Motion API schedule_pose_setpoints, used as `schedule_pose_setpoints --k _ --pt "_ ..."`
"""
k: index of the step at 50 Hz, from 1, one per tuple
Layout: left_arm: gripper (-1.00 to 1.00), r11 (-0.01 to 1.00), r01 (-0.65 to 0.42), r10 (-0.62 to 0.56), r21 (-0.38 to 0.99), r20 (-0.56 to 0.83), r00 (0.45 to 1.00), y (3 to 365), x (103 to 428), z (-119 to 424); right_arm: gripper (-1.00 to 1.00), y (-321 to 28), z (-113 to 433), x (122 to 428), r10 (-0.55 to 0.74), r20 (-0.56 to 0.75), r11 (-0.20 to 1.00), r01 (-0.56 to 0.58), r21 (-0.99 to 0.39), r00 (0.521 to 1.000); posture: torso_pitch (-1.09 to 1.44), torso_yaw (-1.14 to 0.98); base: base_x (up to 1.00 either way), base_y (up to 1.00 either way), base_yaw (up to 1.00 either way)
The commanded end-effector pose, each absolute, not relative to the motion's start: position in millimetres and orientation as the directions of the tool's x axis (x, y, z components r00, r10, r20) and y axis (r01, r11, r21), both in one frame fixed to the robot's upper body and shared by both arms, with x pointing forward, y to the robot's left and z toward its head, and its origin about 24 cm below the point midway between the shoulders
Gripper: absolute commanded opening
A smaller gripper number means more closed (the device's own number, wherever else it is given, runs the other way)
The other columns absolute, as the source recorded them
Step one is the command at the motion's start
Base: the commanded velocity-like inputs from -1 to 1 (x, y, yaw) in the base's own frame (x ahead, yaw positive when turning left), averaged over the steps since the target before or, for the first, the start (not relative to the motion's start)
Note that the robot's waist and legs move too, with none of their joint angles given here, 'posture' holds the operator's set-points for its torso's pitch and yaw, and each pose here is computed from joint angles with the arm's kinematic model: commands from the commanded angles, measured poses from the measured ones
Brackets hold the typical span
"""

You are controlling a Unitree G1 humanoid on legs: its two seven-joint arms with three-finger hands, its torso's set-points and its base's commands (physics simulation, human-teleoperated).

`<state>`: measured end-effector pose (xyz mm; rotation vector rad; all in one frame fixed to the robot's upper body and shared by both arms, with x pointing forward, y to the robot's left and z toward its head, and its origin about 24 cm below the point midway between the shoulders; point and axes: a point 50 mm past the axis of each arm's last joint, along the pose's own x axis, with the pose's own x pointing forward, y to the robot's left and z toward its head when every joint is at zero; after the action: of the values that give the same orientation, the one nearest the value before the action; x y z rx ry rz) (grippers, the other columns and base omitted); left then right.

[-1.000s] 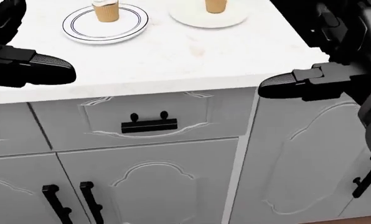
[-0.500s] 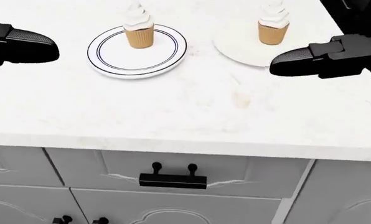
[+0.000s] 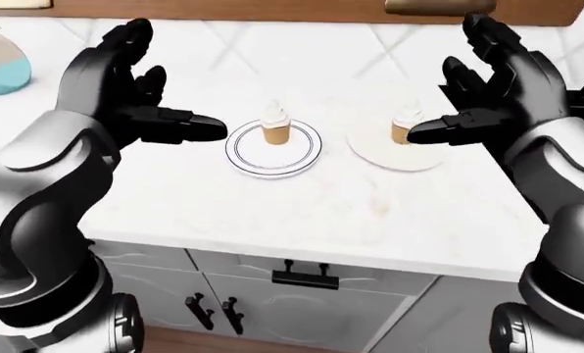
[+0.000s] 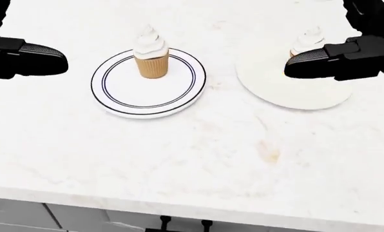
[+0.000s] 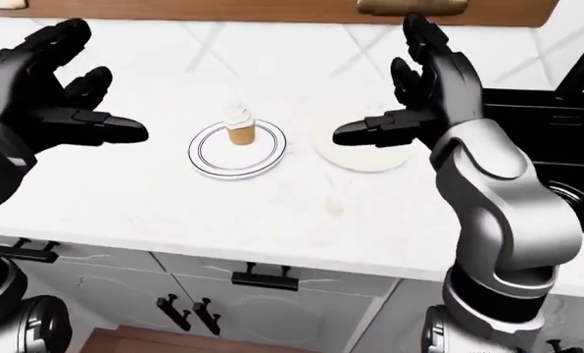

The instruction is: Move the dessert items from the plate to the tray.

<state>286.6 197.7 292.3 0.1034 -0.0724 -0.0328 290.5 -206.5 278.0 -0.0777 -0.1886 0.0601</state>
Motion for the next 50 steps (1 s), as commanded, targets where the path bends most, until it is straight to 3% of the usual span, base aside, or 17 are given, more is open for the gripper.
schedule_pose_setpoints --k 1,17,26,39,50 --pt "1.00 0.993 0.031 -0.053 0.115 0.188 0.981 195 279 311 1.00 -210 299 281 0.043 0.307 0.996 -0.015 -0.093 0.951 0.00 0.00 0.20 -0.03 0.00" --pt "1.00 0.992 0.019 -0.042 0.123 0.188 0.981 200 277 311 1.00 -207 308 279 0.068 0.319 0.993 -0.034 -0.111 0.945 0.00 0.00 0.01 -0.02 -0.29" --pt "1.00 0.992 0.021 -0.046 0.128 0.189 0.981 200 277 311 1.00 -202 313 283 0.104 0.234 0.979 -0.058 -0.195 0.967 0.00 0.00 0.00 0.00 0.00" --pt "1.00 0.992 0.033 -0.057 0.123 0.198 0.979 198 277 313 1.00 -209 317 325 0.063 0.129 0.962 -0.026 -0.271 0.990 0.00 0.00 0.00 0.00 0.00" --pt "1.00 0.992 0.034 -0.057 0.123 0.186 0.981 197 277 305 1.00 -205 295 350 0.103 -0.029 0.917 -0.106 -0.386 0.994 0.00 0.00 0.00 0.00 0.00"
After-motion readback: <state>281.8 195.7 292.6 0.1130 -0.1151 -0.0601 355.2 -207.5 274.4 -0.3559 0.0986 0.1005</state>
